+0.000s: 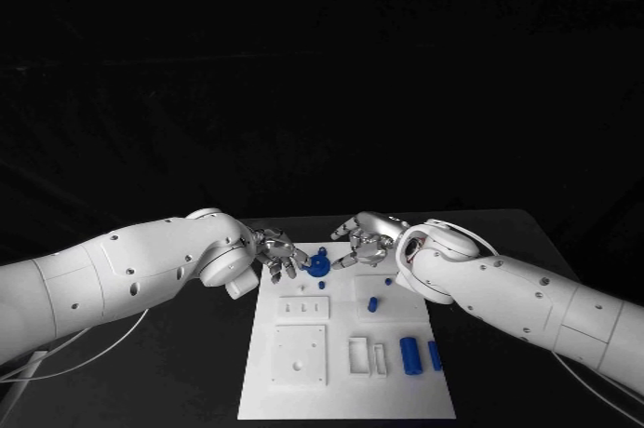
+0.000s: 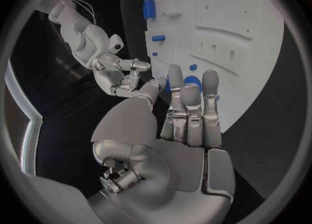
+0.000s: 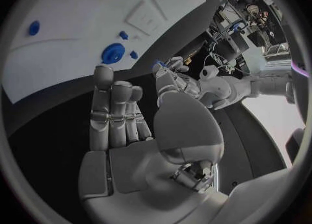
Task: Assemble the parts on the task board
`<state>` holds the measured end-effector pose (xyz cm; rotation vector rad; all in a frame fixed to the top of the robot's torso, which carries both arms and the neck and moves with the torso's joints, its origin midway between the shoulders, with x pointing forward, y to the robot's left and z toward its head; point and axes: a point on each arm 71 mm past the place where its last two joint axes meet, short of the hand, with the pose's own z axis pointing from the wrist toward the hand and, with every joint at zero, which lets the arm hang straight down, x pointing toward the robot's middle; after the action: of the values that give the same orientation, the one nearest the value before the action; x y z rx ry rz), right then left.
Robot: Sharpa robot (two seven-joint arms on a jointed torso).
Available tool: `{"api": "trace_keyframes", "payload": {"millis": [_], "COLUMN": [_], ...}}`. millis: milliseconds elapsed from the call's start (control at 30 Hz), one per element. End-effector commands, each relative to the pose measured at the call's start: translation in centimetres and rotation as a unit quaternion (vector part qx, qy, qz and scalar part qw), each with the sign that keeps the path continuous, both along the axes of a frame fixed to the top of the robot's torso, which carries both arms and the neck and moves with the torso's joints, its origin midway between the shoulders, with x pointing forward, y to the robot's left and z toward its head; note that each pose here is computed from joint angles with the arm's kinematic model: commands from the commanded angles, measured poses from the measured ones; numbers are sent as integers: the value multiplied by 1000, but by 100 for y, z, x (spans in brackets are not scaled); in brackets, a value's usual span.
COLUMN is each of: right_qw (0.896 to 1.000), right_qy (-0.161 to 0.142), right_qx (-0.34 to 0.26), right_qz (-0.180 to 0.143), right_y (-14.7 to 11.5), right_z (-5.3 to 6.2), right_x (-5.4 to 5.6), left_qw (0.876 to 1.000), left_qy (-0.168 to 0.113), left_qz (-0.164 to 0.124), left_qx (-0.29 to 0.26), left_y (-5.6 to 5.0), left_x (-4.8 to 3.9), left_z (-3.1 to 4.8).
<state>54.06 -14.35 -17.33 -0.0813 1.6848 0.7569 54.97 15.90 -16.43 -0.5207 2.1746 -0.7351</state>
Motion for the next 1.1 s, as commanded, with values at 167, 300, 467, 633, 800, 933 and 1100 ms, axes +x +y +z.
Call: {"api": "trace_keyframes", "payload": {"millis": [167, 300, 467, 633, 800, 933, 1100], "right_qw": [998, 995, 983, 969, 960, 958, 957], "right_qy": [-5, -11, -21, -31, -38, -41, -40], "right_qx": [43, 76, 129, 167, 185, 191, 195], "right_qz": [-34, -70, -129, -181, -205, -212, -213], "right_y": [-449, -703, -1006, -1262, -1366, -1382, -1359], "right_z": [58, 131, 219, 277, 318, 336, 344], "right_x": [3, 59, 166, 285, 361, 397, 419], "left_qw": [998, 996, 991, 988, 986, 986, 985], "left_qy": [-8, -15, -33, -41, -45, -50, -54], "left_qz": [16, 21, 16, 15, 15, 16, 10], "left_qx": [62, 91, 130, 151, 158, 160, 165], "left_y": [103, 138, 134, 95, 60, 37, 3], "left_x": [-9, -28, -73, -126, -178, -208, -247], "left_z": [-36, -63, -102, -179, -285, -353, -426]}}
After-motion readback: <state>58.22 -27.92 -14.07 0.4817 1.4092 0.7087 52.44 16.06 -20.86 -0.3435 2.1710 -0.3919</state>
